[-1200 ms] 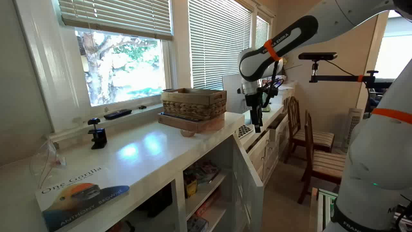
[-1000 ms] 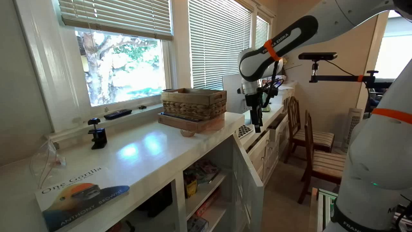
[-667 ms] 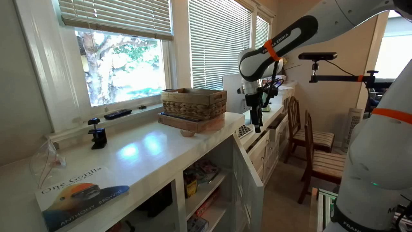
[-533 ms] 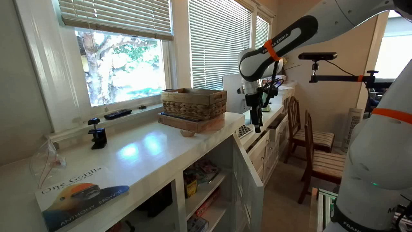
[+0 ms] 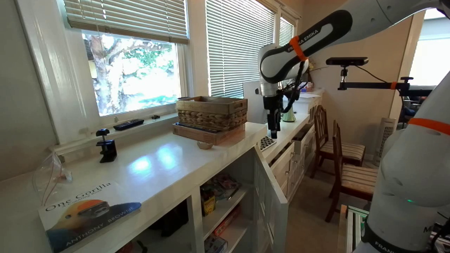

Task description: Take the remote out of the basket and place it on the table top

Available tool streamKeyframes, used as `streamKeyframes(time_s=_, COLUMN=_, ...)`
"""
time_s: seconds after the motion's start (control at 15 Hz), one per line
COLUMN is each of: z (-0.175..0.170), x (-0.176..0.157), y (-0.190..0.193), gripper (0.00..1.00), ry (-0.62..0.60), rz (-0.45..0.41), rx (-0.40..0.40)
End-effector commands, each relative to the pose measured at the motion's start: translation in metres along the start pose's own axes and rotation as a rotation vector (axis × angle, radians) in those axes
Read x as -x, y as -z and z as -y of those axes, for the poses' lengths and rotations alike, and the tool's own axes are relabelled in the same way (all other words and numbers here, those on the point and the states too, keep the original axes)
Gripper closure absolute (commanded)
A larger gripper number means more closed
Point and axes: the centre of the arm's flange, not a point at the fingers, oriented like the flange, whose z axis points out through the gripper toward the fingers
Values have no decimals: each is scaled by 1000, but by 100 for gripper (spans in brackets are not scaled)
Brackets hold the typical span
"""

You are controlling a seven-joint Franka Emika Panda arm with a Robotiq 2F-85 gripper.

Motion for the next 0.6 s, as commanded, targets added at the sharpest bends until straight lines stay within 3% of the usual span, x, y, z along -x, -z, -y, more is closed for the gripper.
streamKeyframes(time_s=0.0, z=5, x=-1, y=29, gripper=0, ry=16, rz=-78, rx=38)
streamKeyframes(time_s=0.53, z=-6, x=-18, y=120, gripper=0, ry=96, rz=-219, rx=131)
